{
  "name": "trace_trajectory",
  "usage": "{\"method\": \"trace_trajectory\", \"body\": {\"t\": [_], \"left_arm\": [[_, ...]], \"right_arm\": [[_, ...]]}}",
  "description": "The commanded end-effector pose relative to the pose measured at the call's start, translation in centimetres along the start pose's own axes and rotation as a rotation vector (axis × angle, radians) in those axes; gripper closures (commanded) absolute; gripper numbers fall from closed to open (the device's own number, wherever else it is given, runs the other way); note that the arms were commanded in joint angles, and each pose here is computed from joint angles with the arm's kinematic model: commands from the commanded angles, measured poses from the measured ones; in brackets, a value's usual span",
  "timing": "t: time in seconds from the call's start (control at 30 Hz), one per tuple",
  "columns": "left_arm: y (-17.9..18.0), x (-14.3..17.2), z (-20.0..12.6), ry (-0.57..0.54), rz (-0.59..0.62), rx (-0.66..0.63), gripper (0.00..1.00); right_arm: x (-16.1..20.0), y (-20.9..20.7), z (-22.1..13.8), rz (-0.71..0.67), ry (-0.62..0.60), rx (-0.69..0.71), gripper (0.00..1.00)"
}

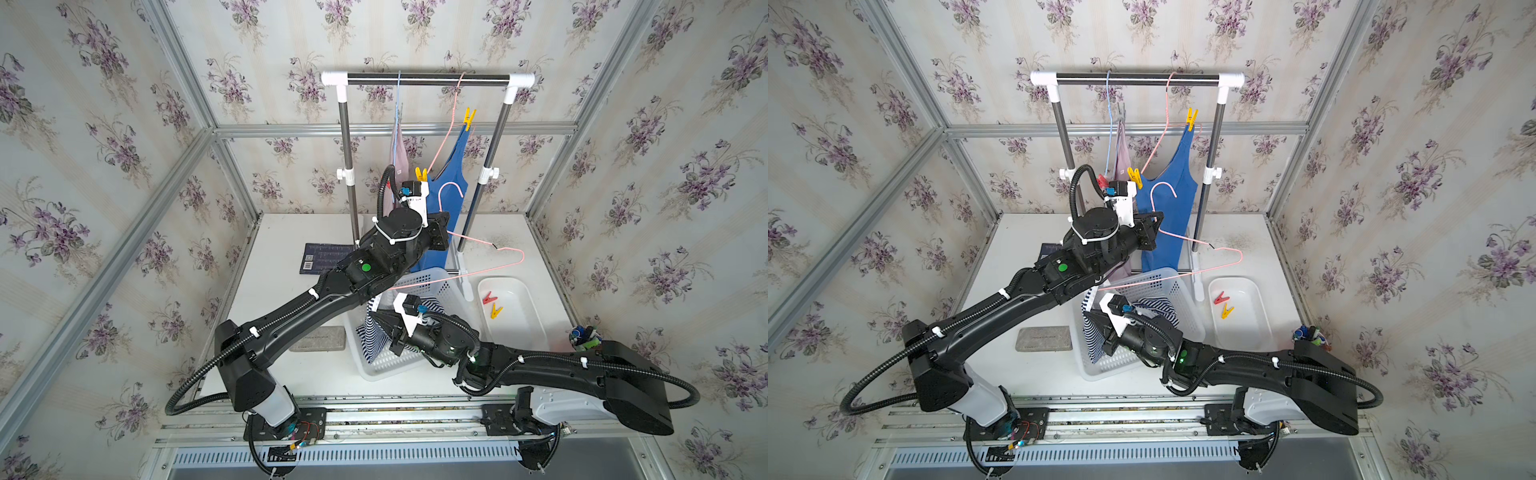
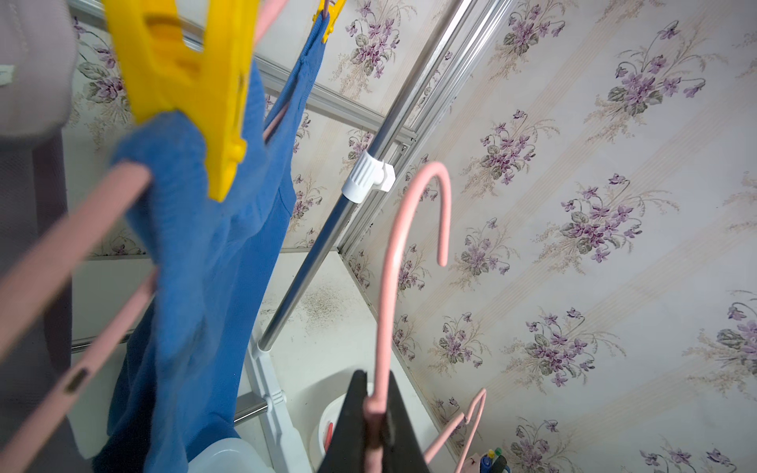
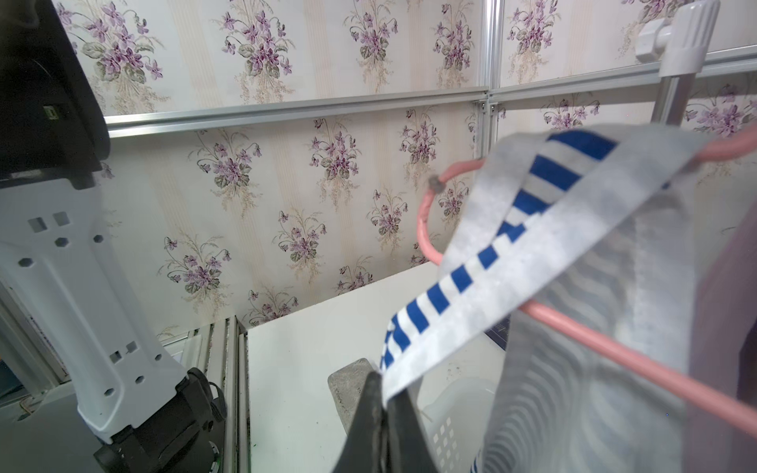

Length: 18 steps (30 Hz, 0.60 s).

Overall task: Remove the clothespins securing tank tops to the hanger
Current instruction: Remove the tank top from the hanger.

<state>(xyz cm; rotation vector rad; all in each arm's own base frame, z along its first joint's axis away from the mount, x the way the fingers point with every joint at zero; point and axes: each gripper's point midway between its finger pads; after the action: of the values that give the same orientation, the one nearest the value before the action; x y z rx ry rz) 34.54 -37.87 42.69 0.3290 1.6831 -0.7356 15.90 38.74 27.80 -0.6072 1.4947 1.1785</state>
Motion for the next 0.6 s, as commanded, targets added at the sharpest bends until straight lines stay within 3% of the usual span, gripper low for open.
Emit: {"method": "trace_trajectory", "body": {"t": [0.0, 0.3, 0.43, 0.57], "left_arm": [[-0.6, -0.8, 0.1, -0.041, -0.059, 0.038, 1.0], [1.2, -1.8, -0.6, -0.078, -0.12, 0.061, 1.0], [1.2, -2.1, -0.3, -0.056, -0.179, 0.162, 1.0], [0.4, -2.2, 0.2, -0.038, -0.225, 0.274, 1.0]], "right_arm": [[-2.5, 1.1, 0.2, -0.036, -0.101, -0.038, 1.0], [-6.2, 2.8, -0.4, -0.149, -0.216, -0.087, 1.0], [-5.5, 3.9, -0.4, -0.166, -0.189, -0.156, 1.0], [-5.0, 3.5, 0.4, -0.17, -0.197, -0.14, 1.0]]}}
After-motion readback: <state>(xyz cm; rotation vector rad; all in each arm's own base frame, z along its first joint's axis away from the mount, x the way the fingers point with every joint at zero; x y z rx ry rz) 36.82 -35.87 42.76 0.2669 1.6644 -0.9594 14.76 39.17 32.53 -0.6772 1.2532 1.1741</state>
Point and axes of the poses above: each gripper's point midway between its finger pads, its own z axis out along the fingers, its own y axis along the line the jaws close on, x = y × z, and after that the axes turned 15 degrees about z, right-handed
